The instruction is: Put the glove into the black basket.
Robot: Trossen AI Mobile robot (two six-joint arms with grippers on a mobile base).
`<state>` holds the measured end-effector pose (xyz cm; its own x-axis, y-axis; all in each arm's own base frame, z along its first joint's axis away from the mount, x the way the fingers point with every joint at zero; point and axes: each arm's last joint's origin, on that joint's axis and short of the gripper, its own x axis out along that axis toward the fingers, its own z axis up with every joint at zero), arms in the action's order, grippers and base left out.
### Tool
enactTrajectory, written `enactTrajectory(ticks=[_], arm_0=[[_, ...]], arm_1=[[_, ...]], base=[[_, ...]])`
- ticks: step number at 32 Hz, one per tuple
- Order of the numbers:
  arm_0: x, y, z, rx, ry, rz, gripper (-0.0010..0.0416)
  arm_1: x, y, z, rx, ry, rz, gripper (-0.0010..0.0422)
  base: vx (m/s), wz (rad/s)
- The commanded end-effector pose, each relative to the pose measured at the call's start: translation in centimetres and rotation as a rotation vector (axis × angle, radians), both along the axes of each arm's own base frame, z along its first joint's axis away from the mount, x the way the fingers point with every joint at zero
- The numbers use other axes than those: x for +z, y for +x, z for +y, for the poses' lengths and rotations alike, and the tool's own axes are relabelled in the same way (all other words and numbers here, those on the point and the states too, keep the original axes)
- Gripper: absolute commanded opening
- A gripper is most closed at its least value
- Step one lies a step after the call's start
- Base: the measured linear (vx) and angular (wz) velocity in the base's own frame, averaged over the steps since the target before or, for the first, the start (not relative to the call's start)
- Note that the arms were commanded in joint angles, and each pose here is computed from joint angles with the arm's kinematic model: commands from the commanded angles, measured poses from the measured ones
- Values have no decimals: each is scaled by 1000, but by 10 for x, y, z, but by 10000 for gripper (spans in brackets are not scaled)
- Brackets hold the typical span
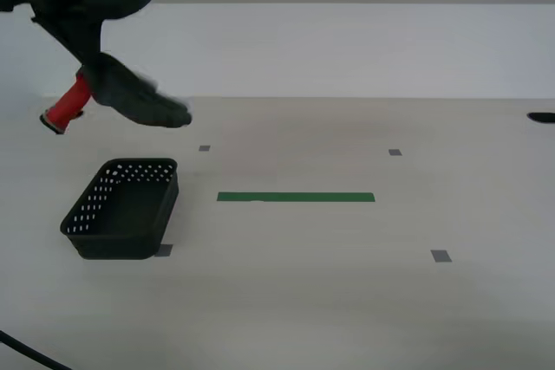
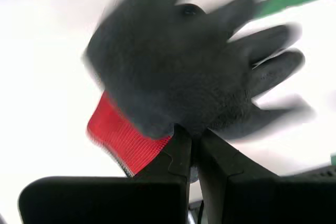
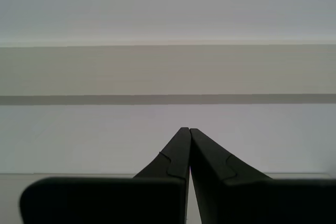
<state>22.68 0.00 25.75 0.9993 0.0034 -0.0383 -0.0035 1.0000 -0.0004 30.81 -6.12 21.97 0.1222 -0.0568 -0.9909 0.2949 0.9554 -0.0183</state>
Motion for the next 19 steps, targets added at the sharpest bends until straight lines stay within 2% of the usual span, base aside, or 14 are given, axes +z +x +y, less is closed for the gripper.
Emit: enactTrajectory(ticks=[1, 3, 9, 12, 13, 15, 19], arm_0=[[0, 0, 0, -2, 0, 4, 1], [-1, 0, 0, 0, 0, 9, 1], [0, 0, 0, 0, 0, 2, 1], [0, 0, 0, 1, 0, 2, 1], [0, 0, 0, 1, 0, 2, 1], [0, 0, 0, 0, 0, 2, 1], [0, 0, 0, 1, 0, 1, 1]], arm_1=[[-26, -7, 12, 35, -2, 18, -2], [-53, -15, 18, 56, -6, 0, -2], [-88, -31, 23, 102, -47, -25, -2], [-100, -25, 23, 113, -49, -25, -2], [-120, -16, 22, 123, -43, 11, -2], [-141, -6, 21, 129, -36, 35, -2], [-160, 15, 19, 145, -35, 22, 0]], base=[[0, 0], [0, 0], [0, 0], [0, 0], [0, 0], [0, 0], [0, 0]])
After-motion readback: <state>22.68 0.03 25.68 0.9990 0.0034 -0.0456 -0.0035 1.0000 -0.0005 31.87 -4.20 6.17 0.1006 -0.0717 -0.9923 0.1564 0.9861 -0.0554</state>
